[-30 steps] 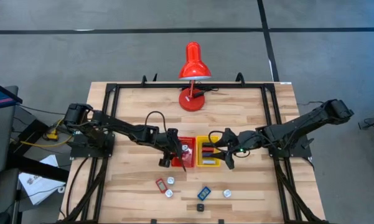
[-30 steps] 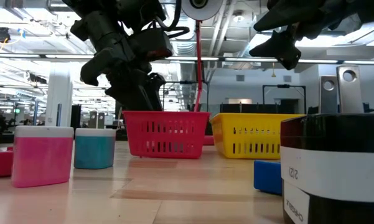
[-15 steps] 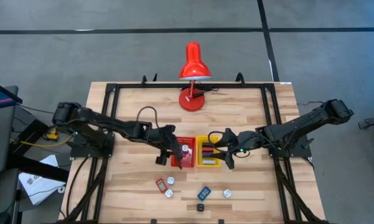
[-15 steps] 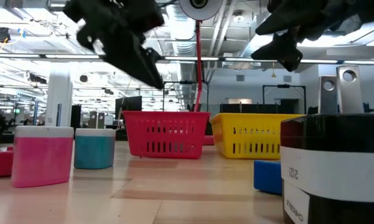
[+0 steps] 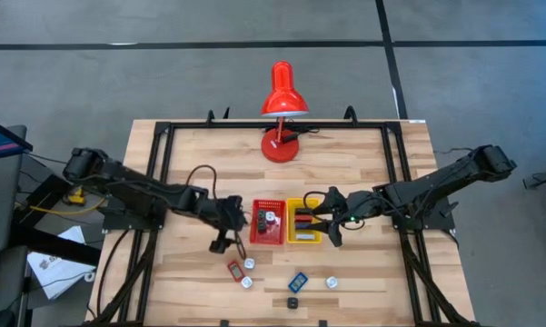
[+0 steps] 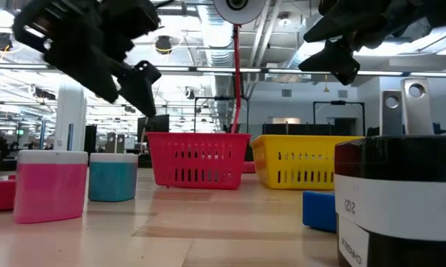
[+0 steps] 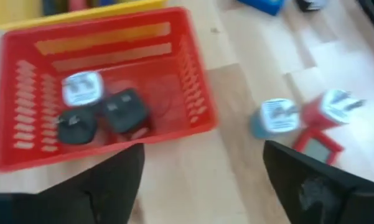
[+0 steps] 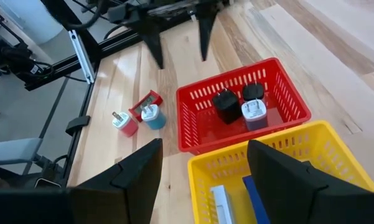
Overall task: Pick & Place Office items
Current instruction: Put the red digital timer into the yellow bin
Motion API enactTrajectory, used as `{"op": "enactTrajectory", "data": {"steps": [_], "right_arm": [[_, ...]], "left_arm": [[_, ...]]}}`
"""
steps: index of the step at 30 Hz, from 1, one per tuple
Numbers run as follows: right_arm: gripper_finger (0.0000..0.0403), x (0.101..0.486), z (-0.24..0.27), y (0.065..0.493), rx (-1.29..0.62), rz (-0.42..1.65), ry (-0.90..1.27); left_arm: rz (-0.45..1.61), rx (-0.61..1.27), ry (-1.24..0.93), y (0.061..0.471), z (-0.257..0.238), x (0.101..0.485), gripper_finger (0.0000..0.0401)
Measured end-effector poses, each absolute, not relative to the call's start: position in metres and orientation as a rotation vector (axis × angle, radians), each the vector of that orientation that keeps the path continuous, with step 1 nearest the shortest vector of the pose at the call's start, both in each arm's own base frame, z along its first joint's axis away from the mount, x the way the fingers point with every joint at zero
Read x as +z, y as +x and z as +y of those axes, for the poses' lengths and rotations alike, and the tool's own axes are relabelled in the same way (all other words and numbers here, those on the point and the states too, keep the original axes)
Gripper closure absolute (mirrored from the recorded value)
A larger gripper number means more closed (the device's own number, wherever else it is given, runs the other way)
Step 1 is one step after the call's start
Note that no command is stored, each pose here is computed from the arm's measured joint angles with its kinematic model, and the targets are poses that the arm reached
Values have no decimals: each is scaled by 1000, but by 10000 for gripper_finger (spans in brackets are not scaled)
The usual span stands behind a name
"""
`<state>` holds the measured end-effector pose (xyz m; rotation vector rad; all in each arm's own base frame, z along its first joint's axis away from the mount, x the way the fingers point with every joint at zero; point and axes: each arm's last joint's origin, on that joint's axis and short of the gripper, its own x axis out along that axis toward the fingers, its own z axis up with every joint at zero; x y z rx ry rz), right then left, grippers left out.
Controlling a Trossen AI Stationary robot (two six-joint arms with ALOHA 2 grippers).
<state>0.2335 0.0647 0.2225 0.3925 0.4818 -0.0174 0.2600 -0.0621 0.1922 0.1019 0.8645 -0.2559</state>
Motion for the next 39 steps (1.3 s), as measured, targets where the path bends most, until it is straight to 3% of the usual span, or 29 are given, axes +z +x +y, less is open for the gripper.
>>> {"op": "enactTrajectory", "data": {"steps": [5,12,21,27,39], "right_arm": [[175,223,65,234,-18,482,394],[175,223,65,234,-19,480,399],[175,224,65,234,-17,471,403],[175,224,65,234,-17,471,404],[175,224,65,234,-15,465,406]], "left_arm": [[861,-344,114,256,-79,193,41],[864,-473,120,248,-99,193,22],[931,-502,162,251,-107,174,32],[975,-618,111,259,-115,154,43],[1030,-626,223,267,-117,122,77]]}}
